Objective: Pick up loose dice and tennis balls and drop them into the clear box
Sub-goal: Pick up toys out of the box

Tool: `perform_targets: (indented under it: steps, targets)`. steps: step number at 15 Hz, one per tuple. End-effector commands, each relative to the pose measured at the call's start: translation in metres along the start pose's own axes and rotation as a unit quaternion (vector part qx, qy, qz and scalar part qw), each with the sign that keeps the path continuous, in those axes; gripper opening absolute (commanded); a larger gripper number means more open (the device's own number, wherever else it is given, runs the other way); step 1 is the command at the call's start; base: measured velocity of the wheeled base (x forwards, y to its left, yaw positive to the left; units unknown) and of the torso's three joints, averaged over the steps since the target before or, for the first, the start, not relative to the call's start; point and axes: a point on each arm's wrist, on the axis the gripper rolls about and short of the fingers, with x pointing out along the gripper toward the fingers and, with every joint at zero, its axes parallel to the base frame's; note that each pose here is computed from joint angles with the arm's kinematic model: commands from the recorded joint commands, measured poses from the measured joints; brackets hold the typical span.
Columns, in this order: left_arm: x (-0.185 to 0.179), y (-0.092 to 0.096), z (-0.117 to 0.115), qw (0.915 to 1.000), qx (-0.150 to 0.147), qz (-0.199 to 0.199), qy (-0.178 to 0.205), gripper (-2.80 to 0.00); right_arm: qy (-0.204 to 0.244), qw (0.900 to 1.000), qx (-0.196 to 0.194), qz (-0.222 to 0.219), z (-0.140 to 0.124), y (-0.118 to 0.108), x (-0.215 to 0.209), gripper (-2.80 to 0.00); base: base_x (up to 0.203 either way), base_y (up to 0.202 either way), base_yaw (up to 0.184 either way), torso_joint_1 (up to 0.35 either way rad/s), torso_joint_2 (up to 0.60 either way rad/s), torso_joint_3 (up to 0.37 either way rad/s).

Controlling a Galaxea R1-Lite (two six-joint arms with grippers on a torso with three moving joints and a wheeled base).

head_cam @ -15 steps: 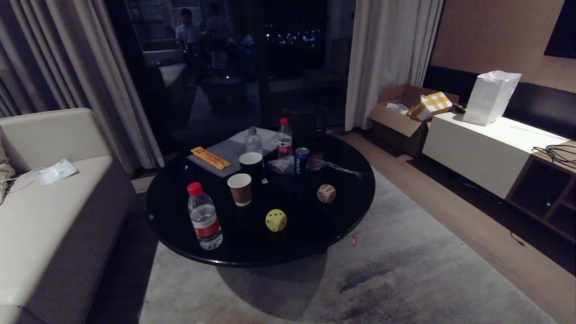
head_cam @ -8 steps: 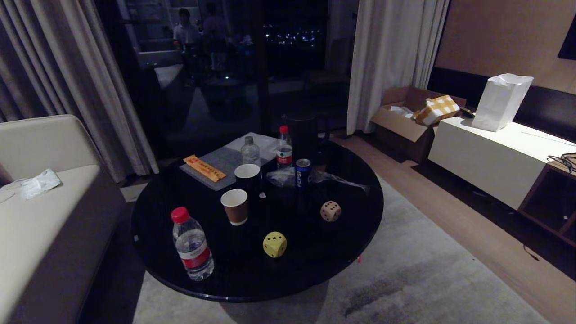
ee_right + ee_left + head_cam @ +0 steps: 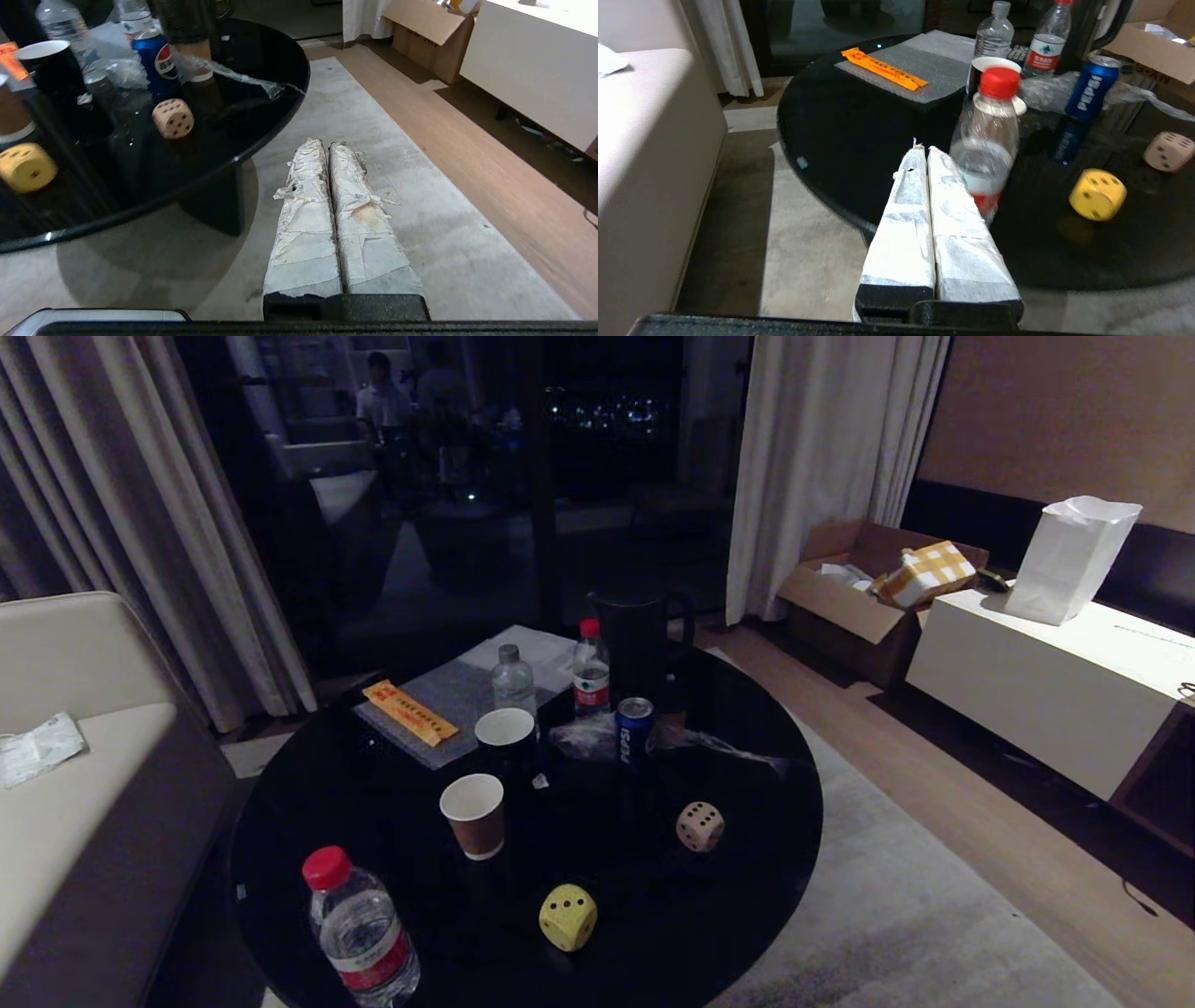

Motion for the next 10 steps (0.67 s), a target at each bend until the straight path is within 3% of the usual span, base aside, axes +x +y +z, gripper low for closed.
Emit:
perform_targets:
  steps: [1, 10]
  targets:
    - [0.0002, 0.0000, -0.0002, 1.0000, -0.001, 0.001, 0.001, -2.80, 0.001, 1.000, 0.000, 0.000, 0.0000, 0.0000, 0.0001, -2.80, 0.115, 0.000, -0.005, 0.003, 0.01, 0.001]
    - [0.0002, 0.0002, -0.0002, 1.0000, -0.007, 0.004, 0.001, -2.80, 0.001, 1.000, 0.000, 0.001, 0.0000, 0.0000, 0.0001, -2.80, 0.000, 0.000, 0.000, 0.000, 0.00, -0.015]
